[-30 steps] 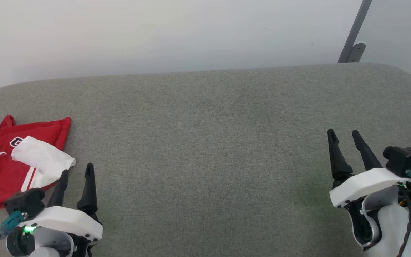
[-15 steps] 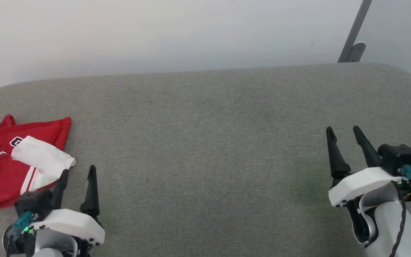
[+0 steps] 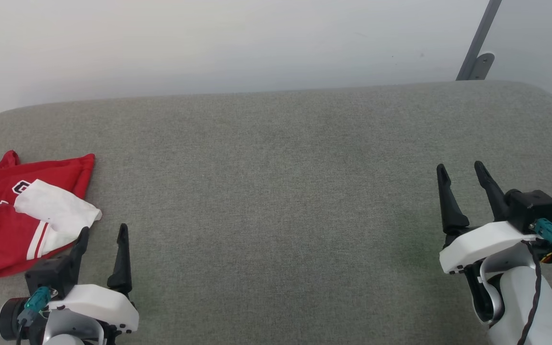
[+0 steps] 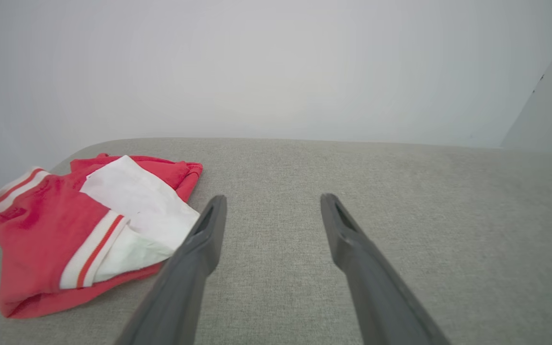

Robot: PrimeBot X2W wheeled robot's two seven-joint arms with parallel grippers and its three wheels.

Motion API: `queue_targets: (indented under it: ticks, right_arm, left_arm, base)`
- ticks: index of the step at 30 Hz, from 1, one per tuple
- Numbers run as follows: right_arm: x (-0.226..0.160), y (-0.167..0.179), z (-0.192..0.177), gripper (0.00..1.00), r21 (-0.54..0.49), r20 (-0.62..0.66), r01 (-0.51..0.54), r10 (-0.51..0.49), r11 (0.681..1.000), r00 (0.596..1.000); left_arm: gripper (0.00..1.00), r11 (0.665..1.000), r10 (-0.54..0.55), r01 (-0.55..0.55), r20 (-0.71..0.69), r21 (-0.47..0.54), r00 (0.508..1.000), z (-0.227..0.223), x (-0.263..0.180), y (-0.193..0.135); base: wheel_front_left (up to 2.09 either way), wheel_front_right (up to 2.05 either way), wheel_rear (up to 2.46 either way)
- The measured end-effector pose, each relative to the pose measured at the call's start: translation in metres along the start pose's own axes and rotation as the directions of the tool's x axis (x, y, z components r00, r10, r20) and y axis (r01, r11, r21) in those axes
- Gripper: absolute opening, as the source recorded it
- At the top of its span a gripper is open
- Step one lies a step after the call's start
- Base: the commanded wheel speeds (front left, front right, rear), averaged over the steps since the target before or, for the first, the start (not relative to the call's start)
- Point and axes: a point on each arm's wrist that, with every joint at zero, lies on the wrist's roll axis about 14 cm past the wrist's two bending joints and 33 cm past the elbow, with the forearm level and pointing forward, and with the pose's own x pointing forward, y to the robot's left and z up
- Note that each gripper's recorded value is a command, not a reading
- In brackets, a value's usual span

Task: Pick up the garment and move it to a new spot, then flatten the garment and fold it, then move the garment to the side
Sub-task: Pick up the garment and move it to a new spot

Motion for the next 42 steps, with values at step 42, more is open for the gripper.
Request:
queue_targets:
  ticks: [42]
  right_arm:
    - [0.007, 0.293, -0.054, 1.0, 0.018, -0.063, -0.707, 0.707, 0.707, 0.705]
  left_arm:
    - [1.0, 0.797, 0.602, -0.603, 0.047, 0.03, 0.798, -0.005, -0.176, 0.14]
  base:
    - [0.0, 0.0, 0.0]
